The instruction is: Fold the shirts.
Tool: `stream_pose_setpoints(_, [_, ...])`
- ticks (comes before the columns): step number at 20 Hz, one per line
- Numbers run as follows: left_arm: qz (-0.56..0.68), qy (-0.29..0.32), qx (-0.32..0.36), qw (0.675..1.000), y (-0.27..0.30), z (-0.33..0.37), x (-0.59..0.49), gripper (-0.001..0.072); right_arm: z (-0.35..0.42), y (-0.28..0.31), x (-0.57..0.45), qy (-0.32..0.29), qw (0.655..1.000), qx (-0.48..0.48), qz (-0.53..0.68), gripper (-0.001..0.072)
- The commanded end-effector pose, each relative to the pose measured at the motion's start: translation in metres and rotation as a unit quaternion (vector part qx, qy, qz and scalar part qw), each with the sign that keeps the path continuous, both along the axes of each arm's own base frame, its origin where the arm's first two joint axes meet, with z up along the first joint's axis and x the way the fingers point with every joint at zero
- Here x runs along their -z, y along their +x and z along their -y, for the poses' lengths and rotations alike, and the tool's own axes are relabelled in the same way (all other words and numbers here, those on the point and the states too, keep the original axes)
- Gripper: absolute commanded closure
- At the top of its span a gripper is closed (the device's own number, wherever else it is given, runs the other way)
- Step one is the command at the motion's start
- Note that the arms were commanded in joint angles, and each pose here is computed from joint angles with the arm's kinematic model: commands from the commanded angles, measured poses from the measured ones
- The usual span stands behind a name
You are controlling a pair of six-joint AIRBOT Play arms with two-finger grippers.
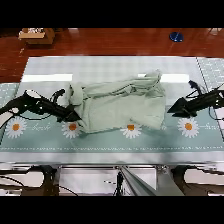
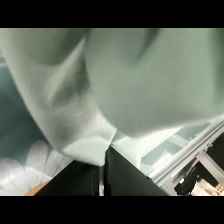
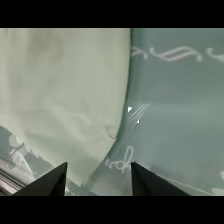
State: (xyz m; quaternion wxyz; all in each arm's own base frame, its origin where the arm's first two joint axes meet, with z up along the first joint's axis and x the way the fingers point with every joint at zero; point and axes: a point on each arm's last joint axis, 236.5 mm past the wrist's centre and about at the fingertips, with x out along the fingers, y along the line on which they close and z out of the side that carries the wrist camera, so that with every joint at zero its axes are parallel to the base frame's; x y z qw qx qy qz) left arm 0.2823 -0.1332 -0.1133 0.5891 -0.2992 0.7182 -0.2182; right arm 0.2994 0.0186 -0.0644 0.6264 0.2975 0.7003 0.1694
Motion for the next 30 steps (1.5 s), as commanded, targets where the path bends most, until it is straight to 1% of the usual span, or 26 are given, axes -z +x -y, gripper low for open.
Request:
stream_pose_setpoints(1, [-0.001,-0.013,0.003,1.000,-0.001,0.003,-0.004,0.0683,-0.013,-0.013,0.012,0.003,1.000,-0.006,-0.004,0.0226])
stream_pose_setpoints(6, [0.007,-0.024,0.000,1.000,0.002,0.007,-0.008,0.0683,-0.032,-0.018,0.027,0.012,1.000,0.017,-0.010,0.0227])
stream_pose_setpoints(8, [0.018,-0.039,-0.003,0.999,0.007,0.012,-0.012,0.0683,-0.049,-0.011,0.037,0.010,1.000,0.028,0.005,0.0260])
stream_pose_setpoints(9, [0.021,-0.046,-0.008,0.999,0.010,0.015,-0.015,0.0683,-0.057,-0.004,0.043,0.000,0.999,0.029,0.020,0.0339])
stream_pose_setpoints(10, [0.030,-0.055,-0.008,0.998,0.013,0.018,-0.018,0.0683,-0.063,0.003,0.047,-0.016,0.999,0.028,0.034,0.0436])
stream_pose_setpoints(12, [0.042,-0.066,-0.010,0.997,0.017,0.021,-0.023,0.0684,-0.073,0.016,0.051,-0.030,0.997,0.031,0.057,0.0576])
stream_pose_setpoints(13, [0.047,-0.066,-0.009,0.997,0.019,0.021,-0.026,0.0684,-0.077,0.019,0.050,-0.030,0.997,0.031,0.063,0.0687])
stream_pose_setpoints(15, [0.068,-0.069,-0.001,0.995,0.027,0.021,-0.040,0.0685,-0.079,0.022,0.037,-0.022,0.997,0.014,0.075,0.0685])
stream_pose_setpoints(17, [0.120,-0.068,0.005,0.990,0.047,0.018,-0.071,0.0685,-0.073,0.038,-0.004,-0.023,0.991,-0.006,0.135,0.0685])
stream_pose_setpoints(19, [0.204,-0.062,0.011,0.977,0.073,0.012,-0.125,0.0686,-0.060,0.063,-0.074,-0.037,0.972,-0.002,0.230,0.0685])
stream_pose_setpoints(20, [0.260,-0.055,0.015,0.964,0.086,0.009,-0.164,0.0685,-0.053,0.075,-0.120,-0.050,0.956,0.003,0.289,0.0686])
stream_pose_setpoints(21, [0.316,-0.048,0.017,0.947,0.095,0.006,-0.205,0.0686,-0.047,0.081,-0.167,-0.063,0.935,0.007,0.348,0.0685])
stream_pose_setpoints(22, [0.381,-0.038,0.022,0.923,0.100,0.004,-0.255,0.0686,-0.044,0.083,-0.220,-0.079,0.907,0.012,0.413,0.0685])
stream_pose_setpoints(23, [0.442,-0.029,0.026,0.896,0.098,0.004,-0.305,0.0686,-0.043,0.079,-0.270,-0.093,0.876,0.015,0.472,0.0685])
stream_pose_setpoints(25, [0.559,-0.010,0.015,0.829,0.079,0.004,-0.414,0.0686,-0.048,0.054,-0.375,-0.118,0.801,0.025,0.586,0.0685])
stream_pose_setpoints(26, [0.625,0.001,0.007,0.781,0.060,0.005,-0.472,0.0686,-0.049,0.038,-0.420,-0.126,0.763,0.036,0.633,0.0685])
stream_pose_setpoints(28, [0.740,0.028,-0.021,0.672,0.013,0.001,-0.575,0.0686,-0.053,-0.004,-0.508,-0.136,0.678,0.066,0.719,0.0686])
stream_pose_setpoints(30, [0.822,0.065,-0.053,0.563,-0.046,-0.007,-0.653,0.0686,-0.056,-0.050,-0.573,-0.137,0.606,0.097,0.777,0.0686])
